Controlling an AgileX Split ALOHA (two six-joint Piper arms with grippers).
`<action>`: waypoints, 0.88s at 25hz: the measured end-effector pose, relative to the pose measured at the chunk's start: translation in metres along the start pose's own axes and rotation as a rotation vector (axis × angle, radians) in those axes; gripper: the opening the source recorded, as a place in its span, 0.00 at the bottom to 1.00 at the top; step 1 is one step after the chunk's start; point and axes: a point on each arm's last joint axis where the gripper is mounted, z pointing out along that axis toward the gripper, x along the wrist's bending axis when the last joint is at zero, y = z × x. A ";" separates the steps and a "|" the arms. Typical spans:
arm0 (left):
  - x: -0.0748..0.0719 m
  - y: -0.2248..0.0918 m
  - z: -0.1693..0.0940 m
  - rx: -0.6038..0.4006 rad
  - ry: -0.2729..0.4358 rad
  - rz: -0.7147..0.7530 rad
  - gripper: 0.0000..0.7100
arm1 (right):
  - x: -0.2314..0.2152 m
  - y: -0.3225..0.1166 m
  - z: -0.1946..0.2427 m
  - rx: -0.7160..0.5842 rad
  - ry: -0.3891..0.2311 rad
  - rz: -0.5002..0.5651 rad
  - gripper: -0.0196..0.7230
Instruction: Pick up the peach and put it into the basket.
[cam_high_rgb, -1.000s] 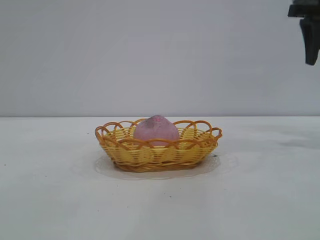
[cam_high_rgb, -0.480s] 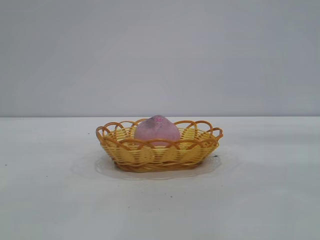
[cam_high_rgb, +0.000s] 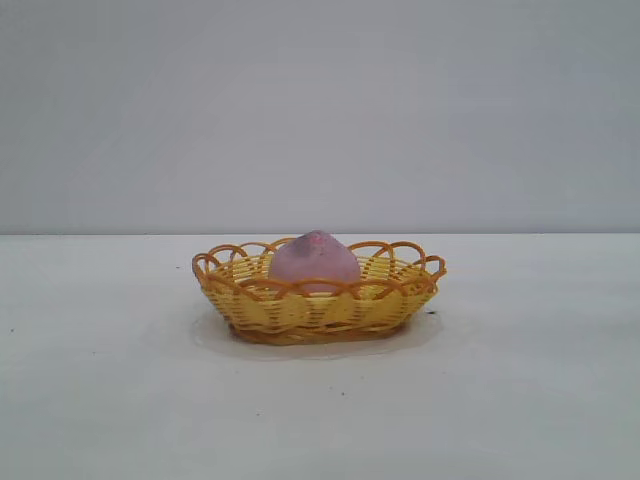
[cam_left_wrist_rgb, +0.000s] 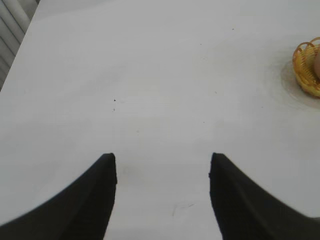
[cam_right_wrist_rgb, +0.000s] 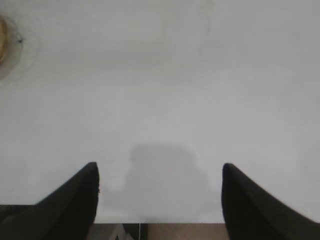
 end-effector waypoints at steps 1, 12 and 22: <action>0.000 0.000 0.000 0.000 0.000 0.000 0.51 | 0.001 -0.010 -0.007 -0.048 -0.003 -0.001 0.63; 0.000 0.000 0.000 0.000 0.000 0.000 0.51 | 0.012 -0.086 0.000 -0.203 0.069 0.030 0.63; 0.000 0.000 0.000 0.000 0.000 0.000 0.51 | 0.009 -0.096 0.002 -0.313 0.046 0.036 0.63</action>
